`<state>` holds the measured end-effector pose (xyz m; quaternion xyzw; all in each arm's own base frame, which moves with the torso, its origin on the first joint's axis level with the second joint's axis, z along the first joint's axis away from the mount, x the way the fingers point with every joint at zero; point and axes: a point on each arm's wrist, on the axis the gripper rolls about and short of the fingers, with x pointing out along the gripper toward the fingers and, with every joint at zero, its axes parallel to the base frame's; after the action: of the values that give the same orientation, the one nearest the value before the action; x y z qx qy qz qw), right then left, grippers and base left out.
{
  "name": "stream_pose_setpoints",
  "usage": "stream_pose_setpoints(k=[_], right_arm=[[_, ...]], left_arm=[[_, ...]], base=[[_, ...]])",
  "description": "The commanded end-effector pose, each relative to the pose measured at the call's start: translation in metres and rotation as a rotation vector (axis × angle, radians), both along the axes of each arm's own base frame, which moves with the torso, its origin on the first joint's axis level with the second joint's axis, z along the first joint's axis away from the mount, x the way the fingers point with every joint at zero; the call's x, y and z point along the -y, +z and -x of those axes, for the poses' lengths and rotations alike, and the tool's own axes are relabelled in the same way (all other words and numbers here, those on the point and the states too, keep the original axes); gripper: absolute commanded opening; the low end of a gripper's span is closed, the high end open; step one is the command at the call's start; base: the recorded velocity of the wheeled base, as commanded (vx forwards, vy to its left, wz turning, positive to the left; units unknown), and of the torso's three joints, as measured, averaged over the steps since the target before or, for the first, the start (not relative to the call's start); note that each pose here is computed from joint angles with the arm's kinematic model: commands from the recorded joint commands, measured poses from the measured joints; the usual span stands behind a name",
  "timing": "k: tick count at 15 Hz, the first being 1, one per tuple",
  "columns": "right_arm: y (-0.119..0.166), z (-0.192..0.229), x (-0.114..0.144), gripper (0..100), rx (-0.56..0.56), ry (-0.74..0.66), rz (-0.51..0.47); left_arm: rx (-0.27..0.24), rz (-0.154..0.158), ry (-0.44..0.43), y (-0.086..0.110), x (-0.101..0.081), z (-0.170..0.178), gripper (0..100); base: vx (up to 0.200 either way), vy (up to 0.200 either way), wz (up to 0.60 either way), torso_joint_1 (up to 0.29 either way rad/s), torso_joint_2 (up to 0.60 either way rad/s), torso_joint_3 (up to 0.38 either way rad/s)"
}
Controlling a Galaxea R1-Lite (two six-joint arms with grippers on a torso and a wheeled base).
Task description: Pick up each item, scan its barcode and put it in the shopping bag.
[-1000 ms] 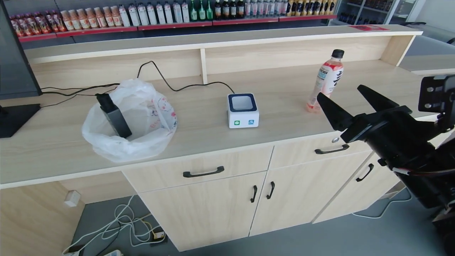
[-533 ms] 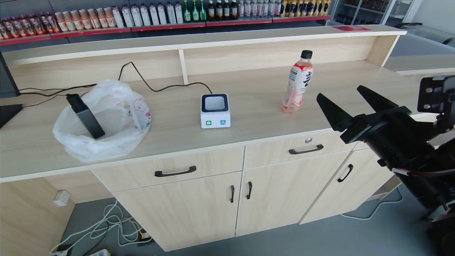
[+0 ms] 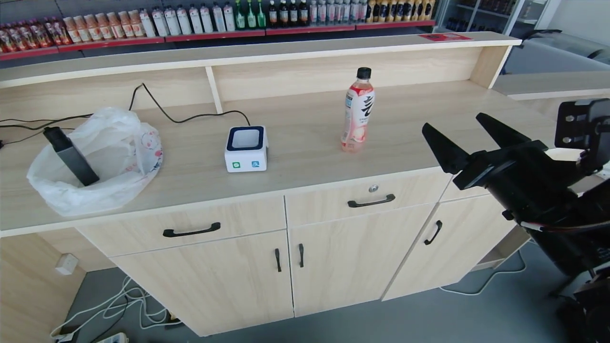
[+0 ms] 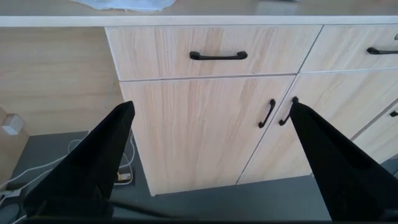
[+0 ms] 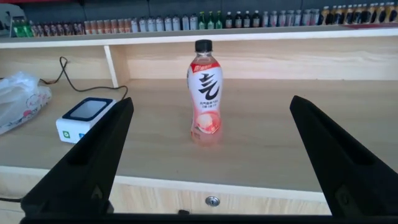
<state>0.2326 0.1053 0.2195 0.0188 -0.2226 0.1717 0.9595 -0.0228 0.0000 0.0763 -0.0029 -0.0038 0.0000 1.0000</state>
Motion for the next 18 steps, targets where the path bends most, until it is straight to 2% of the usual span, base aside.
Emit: stream_pose_setpoints(k=[1,4,5,10,18], right_arm=[[-0.003,-0.003,-0.001,100,-0.010,-0.003,0.005],[0.000,-0.008,-0.003,100,0.003,-0.001,-0.001],[0.000,-0.008,-0.004,100,0.003,0.000,-0.001],[-0.003,-0.006,-0.002,100,-0.010,-0.001,0.005],[-0.010,-0.001,0.001,100,-0.038,-0.006,0.017]], left_arm=[[-0.002,0.000,0.000,0.000,0.000,0.000,100],[-0.002,0.000,0.002,0.000,0.000,0.000,100],[-0.002,0.000,-0.002,0.000,0.000,0.000,100],[-0.002,-0.001,0.000,0.000,0.000,0.000,100],[-0.002,-0.001,0.000,0.000,0.000,0.000,100]], base=[[0.200,0.000,0.00,0.002,0.01,0.007],[0.200,0.000,0.00,-0.006,0.00,0.001],[0.200,-0.200,0.00,0.022,0.01,-0.007],[0.000,0.000,0.60,0.009,0.00,0.003],[0.000,0.000,0.00,0.000,0.00,0.000]])
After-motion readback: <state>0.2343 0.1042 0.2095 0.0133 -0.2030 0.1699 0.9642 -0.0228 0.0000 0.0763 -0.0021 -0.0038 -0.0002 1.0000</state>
